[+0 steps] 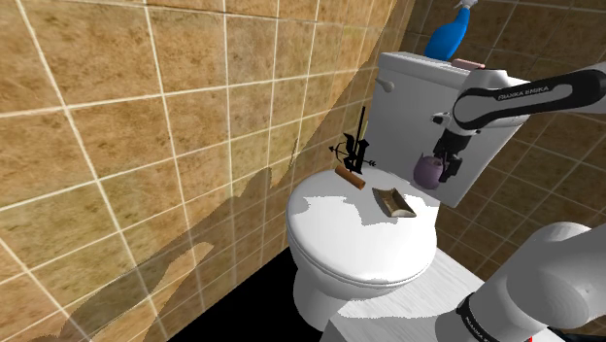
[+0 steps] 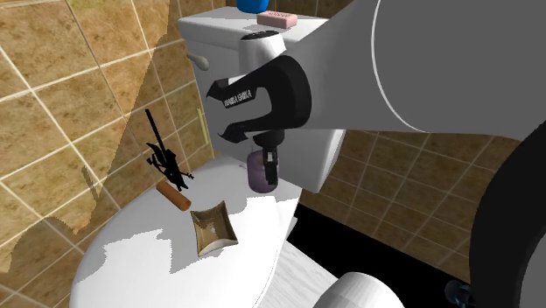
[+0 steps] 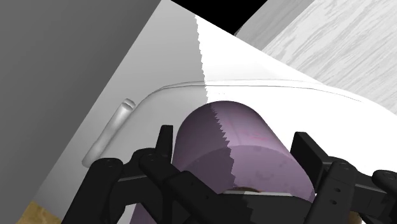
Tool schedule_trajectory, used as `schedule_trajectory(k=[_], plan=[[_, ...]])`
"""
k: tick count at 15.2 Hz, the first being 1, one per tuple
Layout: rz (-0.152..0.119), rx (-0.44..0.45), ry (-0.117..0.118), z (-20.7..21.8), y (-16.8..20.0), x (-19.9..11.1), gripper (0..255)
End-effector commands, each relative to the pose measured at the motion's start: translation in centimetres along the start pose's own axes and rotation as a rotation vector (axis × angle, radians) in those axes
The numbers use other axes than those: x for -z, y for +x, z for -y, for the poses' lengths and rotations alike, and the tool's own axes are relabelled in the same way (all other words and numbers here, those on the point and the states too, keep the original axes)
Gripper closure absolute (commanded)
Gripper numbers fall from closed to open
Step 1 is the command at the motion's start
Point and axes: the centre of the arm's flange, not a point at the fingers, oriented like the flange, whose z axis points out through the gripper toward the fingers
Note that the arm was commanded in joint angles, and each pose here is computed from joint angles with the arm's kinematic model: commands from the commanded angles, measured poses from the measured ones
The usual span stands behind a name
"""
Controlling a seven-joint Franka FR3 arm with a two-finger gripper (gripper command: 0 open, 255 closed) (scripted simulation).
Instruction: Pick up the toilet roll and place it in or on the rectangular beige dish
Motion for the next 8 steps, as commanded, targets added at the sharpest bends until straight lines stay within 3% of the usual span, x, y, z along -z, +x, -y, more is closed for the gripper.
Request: schedule_trajectory(k=[1,8], plan=[[0.000,0.000,0.000,0.0,-0.1,1.2,255],[0.000,0.000,0.000,0.0,-0.3,4.9,255]])
